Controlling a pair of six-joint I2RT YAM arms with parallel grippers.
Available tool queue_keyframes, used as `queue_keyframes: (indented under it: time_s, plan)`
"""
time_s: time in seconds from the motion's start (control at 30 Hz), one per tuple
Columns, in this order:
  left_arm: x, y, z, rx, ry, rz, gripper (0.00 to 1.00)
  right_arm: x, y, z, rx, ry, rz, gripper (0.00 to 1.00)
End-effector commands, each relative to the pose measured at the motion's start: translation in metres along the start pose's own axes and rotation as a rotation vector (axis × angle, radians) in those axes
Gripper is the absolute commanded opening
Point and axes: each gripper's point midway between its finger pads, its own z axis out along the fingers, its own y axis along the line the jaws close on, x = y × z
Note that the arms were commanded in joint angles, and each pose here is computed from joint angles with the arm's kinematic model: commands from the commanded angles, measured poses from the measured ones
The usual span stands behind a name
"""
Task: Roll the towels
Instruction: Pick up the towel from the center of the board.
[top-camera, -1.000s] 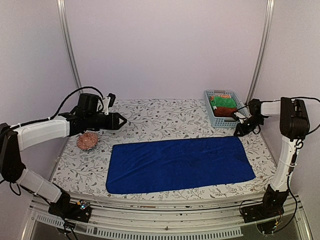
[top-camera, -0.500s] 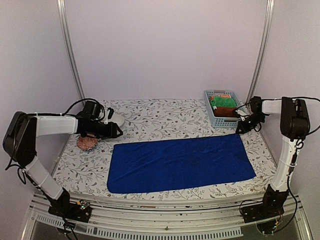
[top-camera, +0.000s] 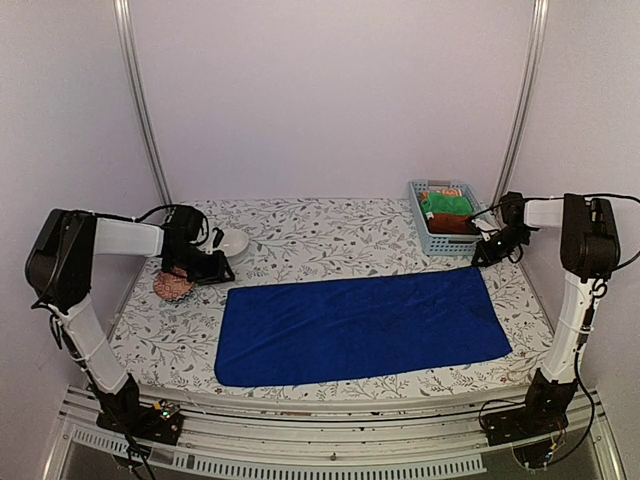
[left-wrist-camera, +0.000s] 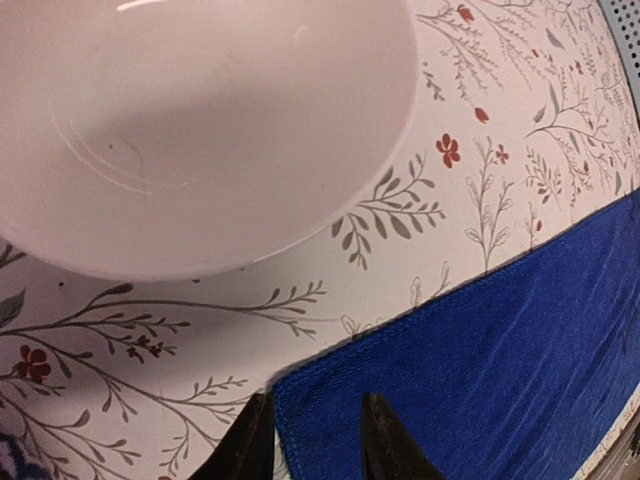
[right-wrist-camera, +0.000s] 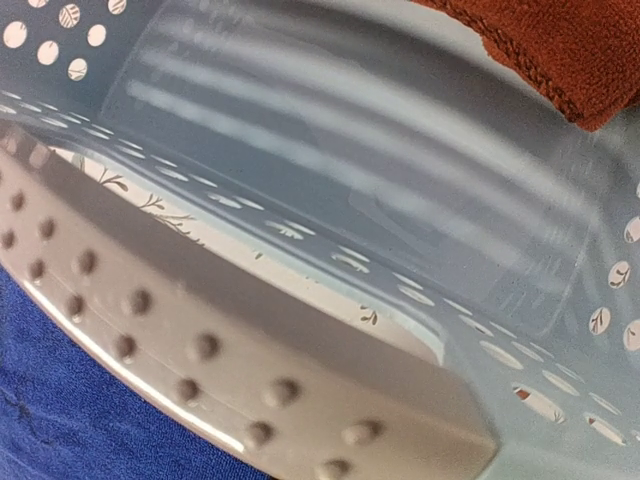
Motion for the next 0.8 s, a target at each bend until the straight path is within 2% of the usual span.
queue_keyframes:
  time_s: [0.0, 0.2, 0.43, 0.77]
  plan:
    - [0.011, 0.016, 0.005, -0.049, 0.084, -0.005, 0.3, -0.014, -0.005, -0.013, 0.019, -0.045, 0.004, 0.03]
    - [0.014, 0.022, 0.01, -0.072, 0.105, -0.007, 0.35, -0.013, -0.004, -0.013, 0.015, -0.043, 0.006, 0.03]
    - [0.019, 0.022, 0.015, -0.089, 0.126, 0.0, 0.27, -0.012, -0.003, -0.011, 0.009, -0.038, 0.005, 0.03]
    - [0.027, 0.022, 0.025, -0.219, 0.19, 0.079, 0.27, -0.011, -0.002, -0.01, 0.002, -0.035, 0.004, 0.03]
